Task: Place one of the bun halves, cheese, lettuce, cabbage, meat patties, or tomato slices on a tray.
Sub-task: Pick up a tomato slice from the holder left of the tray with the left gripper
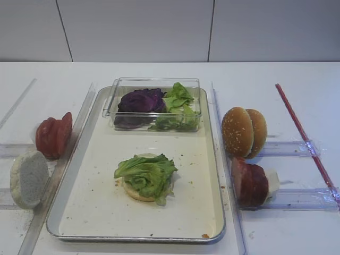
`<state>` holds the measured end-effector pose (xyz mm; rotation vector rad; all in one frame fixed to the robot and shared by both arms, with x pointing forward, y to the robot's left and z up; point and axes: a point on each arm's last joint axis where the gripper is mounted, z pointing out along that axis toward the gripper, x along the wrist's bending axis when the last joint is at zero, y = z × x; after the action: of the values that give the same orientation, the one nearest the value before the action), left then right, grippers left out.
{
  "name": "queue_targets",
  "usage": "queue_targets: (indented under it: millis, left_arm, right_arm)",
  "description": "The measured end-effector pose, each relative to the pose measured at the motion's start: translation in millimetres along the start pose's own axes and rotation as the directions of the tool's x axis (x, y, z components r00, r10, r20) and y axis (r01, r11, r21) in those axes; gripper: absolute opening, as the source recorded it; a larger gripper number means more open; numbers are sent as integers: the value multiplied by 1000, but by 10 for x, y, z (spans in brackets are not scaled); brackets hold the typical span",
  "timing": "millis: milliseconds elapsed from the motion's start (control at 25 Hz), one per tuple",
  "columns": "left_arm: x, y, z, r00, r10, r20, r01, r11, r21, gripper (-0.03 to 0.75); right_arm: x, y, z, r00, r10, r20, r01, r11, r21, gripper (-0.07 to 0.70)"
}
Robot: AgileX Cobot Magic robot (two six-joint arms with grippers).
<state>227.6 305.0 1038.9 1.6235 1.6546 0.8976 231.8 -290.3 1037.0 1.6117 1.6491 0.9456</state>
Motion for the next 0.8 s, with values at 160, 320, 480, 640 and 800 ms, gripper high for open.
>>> queue_targets:
  millis: [160,320,480,640,800]
  left_arm:
    - [0,0,0,1000,0,0,0,1000,0,453]
    - [0,0,0,1000,0,0,0,1000,0,453]
    - [0,0,0,1000,0,0,0,1000,0,453]
    - [0,0,0,1000,0,0,0,1000,0,453]
    - [0,0,0,1000,0,0,0,1000,0,453]
  right_arm:
    - [0,0,0,1000,0,0,0,1000,0,454]
    - [0,0,0,1000,0,0,0,1000,0,454]
    - [0,0,0,1000,0,0,0,1000,0,454]
    - [0,0,0,1000,0,0,0,1000,0,454]
    - [0,0,0,1000,0,0,0,1000,0,454]
